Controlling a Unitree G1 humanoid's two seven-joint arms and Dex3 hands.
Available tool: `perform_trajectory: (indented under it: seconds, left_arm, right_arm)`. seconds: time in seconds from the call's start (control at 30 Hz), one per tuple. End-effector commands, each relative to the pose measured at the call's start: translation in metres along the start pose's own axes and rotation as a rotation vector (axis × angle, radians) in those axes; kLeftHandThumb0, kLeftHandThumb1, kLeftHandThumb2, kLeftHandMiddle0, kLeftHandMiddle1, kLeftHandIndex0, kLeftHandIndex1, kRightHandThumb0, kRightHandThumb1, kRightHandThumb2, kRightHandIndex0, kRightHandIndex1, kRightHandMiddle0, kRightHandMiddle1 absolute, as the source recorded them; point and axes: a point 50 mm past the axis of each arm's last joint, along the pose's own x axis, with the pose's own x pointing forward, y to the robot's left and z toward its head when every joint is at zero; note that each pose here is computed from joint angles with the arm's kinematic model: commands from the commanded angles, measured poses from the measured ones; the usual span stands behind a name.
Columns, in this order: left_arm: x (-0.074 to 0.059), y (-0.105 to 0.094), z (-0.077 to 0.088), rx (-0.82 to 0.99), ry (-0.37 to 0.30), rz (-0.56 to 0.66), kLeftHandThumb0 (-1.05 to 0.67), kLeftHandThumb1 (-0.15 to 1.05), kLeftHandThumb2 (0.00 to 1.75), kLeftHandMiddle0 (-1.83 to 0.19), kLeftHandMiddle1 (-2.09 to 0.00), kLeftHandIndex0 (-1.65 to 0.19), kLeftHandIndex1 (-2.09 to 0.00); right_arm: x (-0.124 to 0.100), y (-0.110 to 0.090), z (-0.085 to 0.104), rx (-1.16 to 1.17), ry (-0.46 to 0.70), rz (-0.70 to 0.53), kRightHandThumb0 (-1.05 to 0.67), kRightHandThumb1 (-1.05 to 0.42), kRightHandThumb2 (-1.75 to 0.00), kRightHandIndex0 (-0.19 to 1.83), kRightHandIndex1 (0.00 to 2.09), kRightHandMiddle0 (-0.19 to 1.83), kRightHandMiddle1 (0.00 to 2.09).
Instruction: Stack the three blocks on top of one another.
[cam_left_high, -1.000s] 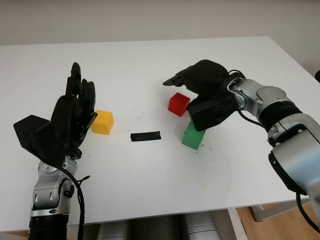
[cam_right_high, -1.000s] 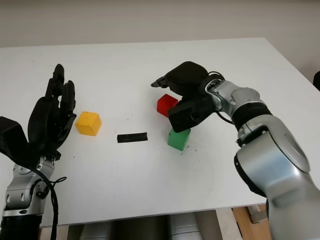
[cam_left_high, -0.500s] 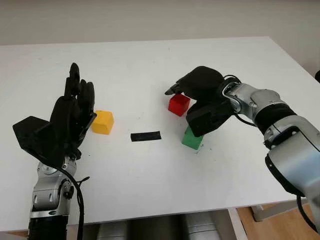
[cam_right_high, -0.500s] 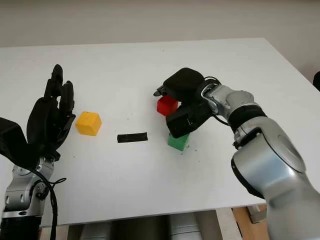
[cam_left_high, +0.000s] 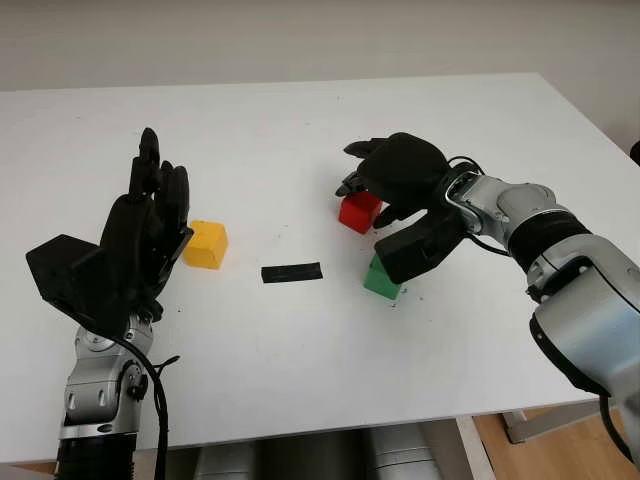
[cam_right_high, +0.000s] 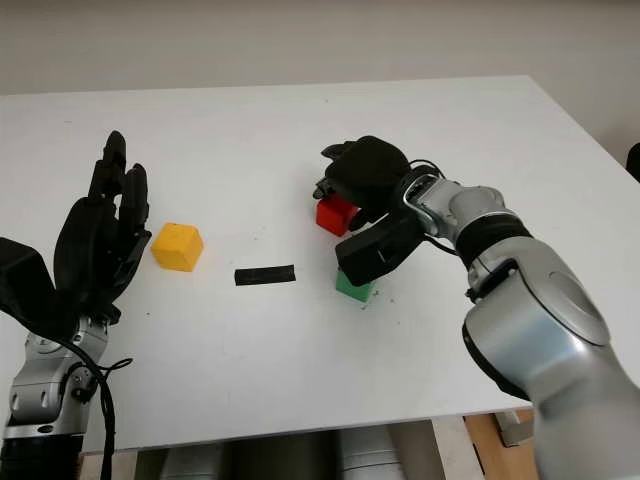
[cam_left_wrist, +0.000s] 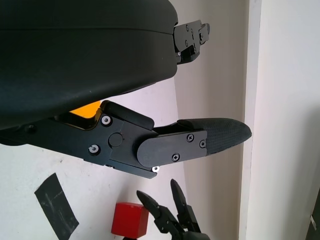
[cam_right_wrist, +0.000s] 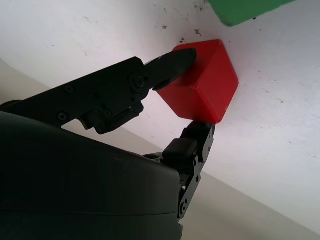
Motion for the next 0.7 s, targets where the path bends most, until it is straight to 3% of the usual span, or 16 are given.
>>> perform_trajectory:
  seconds: [0.0,0.13,0.5,0.67]
  left_arm:
    - [-0.001,-0.001,0.003,0.007,-0.021,-0.005,-0.68,1.05,0.56,0.19,-0.04,0.19,-0.05]
    - [-0.001,-0.001,0.003,0.009,-0.025,-0.009,-0.68,1.05,0.56,0.19,-0.04,0.19,-0.05]
    - [0.000,-0.002,0.003,0.008,-0.024,-0.009,-0.69,1.05,0.56,0.19,-0.02,0.19,-0.04]
    - [0.001,-0.002,0.004,0.002,-0.023,-0.006,-0.69,1.05,0.56,0.19,-0.03,0.19,-0.04]
  right_arm:
    - [-0.003,0.002,-0.004,-0.006,0.016,0.004,-0.36,-0.91,-0.06,0.37,0.06,0.89,0.37]
    - [-0.003,-0.001,-0.006,-0.017,0.021,-0.033,-0.37,-0.91,-0.05,0.42,0.06,0.73,0.71]
    - [-0.004,-0.016,-0.016,0.115,0.074,-0.111,-0.36,-0.90,-0.05,0.42,0.05,0.58,1.03]
    - [-0.002,-0.035,-0.018,0.261,0.067,-0.182,-0.37,-0.91,-0.06,0.39,0.04,0.55,1.10]
